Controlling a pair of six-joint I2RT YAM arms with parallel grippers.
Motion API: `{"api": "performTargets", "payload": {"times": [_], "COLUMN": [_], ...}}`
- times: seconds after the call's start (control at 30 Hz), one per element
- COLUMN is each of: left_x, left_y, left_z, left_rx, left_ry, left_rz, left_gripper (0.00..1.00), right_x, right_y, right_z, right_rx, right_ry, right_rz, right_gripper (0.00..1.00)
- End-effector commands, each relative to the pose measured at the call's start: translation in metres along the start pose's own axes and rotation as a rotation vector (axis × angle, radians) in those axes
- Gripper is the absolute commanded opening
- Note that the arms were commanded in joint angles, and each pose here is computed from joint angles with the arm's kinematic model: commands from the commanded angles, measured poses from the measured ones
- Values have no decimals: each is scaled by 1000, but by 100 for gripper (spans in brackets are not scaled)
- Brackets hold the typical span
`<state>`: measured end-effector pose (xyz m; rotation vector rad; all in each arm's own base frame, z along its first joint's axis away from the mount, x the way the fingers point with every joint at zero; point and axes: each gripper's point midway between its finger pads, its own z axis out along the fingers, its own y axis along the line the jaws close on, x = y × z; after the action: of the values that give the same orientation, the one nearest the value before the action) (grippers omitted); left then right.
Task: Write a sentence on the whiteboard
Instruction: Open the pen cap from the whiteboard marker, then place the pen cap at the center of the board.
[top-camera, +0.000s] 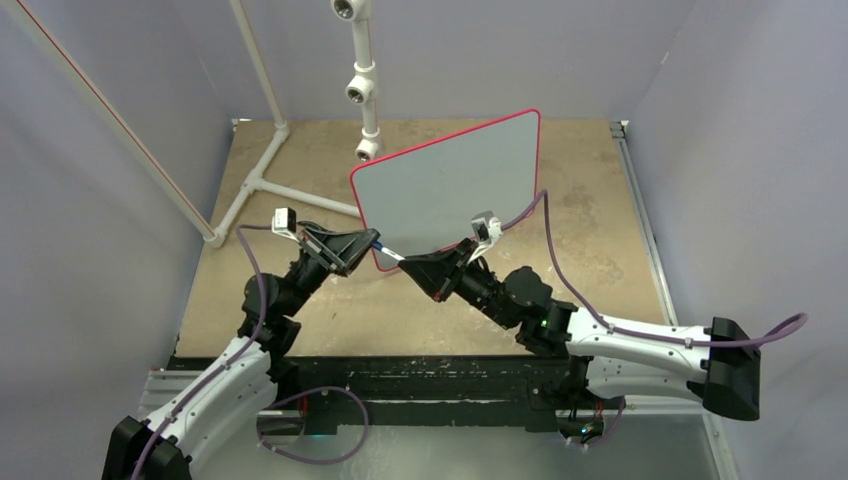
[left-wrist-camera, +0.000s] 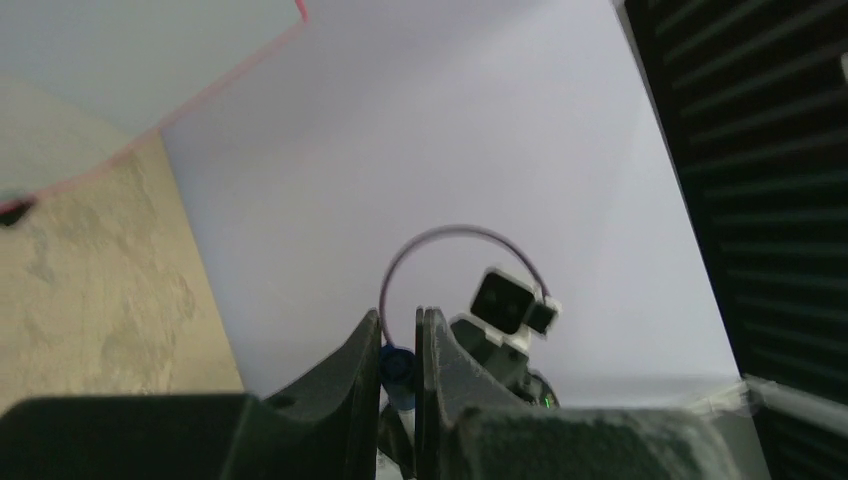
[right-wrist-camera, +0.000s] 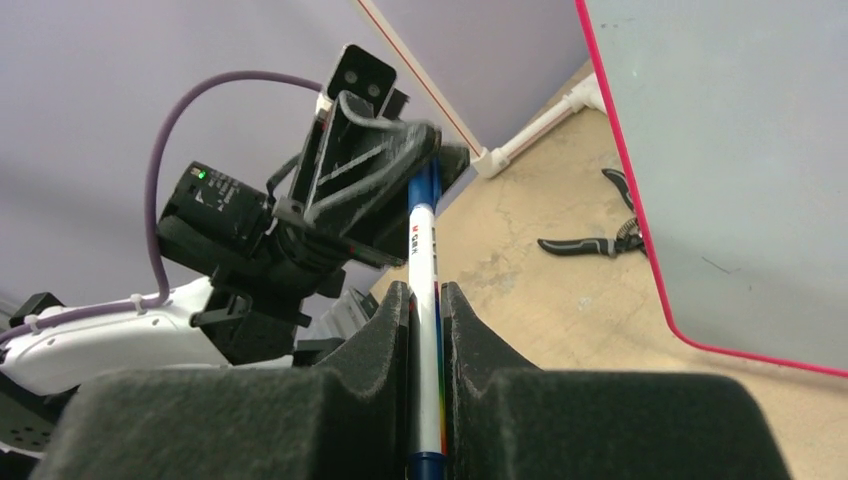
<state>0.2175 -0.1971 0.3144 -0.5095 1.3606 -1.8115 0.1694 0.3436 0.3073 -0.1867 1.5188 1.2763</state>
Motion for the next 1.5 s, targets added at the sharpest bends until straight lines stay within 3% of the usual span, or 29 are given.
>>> {"api": "performTargets", "payload": {"times": [0.0,0.2,0.37,0.47,0.57,0.67,0.83,1.03,1.47], "left_x": [-60,-76,-76,-69,-64,-57,-28,-14,1], "left_y": [3,0,7,23,54,94,154,201,247], "left_z": [-2,-7,-9,-11,-23,-46,-61,-78,-96], "left_rx": [-23,-45,-98,-210,-429,-633,-746,-839,-912], "left_ry": [-285,-360,-348,-279,-170,-46,140,212,287], "left_rz": [74,108,160,291,473,566,503,486,493], "left_gripper": [0,0,0,0,0,0,0,0,0], "right_x": [-20,-18,-15,-21,-25,-23,-29,-22,-16], "right_y": [-7,-14,-23,-26,-23,-24,-32,-45,-51], "right_z": [-9,-16,-22,-28,-35,-43,-50,-47,-48], "right_rx": [53,79,121,144,118,107,139,181,189], "right_ry": [-60,-47,-27,-36,-29,-10,-15,23,34], "right_rz": [0,1,-8,-25,-78,-119,-176,-216,-200], "right_gripper": [0,0,0,0,0,0,0,0,0]}}
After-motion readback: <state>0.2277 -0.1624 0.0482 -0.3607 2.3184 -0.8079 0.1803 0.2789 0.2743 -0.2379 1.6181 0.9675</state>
